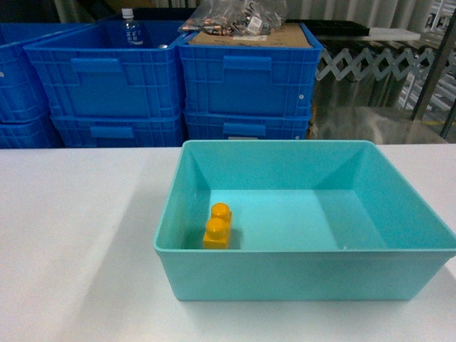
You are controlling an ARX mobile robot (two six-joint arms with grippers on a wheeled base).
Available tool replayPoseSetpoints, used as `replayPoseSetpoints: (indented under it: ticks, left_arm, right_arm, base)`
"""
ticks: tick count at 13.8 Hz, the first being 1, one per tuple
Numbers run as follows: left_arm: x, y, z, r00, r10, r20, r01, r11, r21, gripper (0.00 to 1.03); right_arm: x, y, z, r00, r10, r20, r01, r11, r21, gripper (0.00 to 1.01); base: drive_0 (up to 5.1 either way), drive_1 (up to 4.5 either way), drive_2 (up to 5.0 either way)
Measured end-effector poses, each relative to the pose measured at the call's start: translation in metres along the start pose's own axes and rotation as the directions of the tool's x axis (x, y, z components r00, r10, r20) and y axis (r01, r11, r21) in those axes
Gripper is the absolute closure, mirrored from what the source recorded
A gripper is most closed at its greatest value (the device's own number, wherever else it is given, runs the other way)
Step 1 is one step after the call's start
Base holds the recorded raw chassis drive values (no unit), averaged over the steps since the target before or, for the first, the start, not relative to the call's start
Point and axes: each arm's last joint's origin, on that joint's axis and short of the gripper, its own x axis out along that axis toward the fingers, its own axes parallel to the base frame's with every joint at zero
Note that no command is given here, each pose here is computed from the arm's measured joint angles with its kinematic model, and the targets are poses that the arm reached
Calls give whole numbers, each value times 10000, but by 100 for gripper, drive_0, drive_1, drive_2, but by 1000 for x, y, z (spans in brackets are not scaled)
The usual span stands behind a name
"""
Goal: Pick red block from blue box to shelf
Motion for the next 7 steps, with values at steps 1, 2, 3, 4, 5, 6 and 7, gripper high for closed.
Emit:
replayPoseSetpoints:
  ticks: [1,2,3,4,5,6,7]
  left_arm:
    - [0,0,0,10000,0,0,0,10000,0,5]
    - [0,0,0,10000,0,0,0,10000,0,5]
    - [0,0,0,10000,0,0,0,10000,0,5]
    - [0,0,0,10000,-4,0,4,10000,0,5]
    - [0,0,0,10000,11,0,-11,10000,0,5]
    - [0,0,0,10000,0,0,0,10000,0,5]
    - [0,0,0,10000,0,0,0,10000,-4,5]
  right_arm:
    - [-1,0,0,10000,0,19,0,10000,0,72]
    - [-2,0,0,10000,0,19,0,10000,0,72]
    - [-3,0,0,10000,0,-4,0,10000,-4,72]
    - [-8,0,-5,9990,-4,-439,4,10000,-4,72]
    - [-13,0,-4,9998,7,-210,-7,10000,-4,72]
    - [-14,0,-1,9999,4,107,-4,10000,0,72]
    - [-14,0,-4,9998,4,-175,-4,10000,0,72]
  base:
    - [0,0,0]
    - [0,0,0]
    - [0,0,0]
    - [0,0,0]
    - [0,0,0]
    - [0,0,0]
    - [0,0,0]
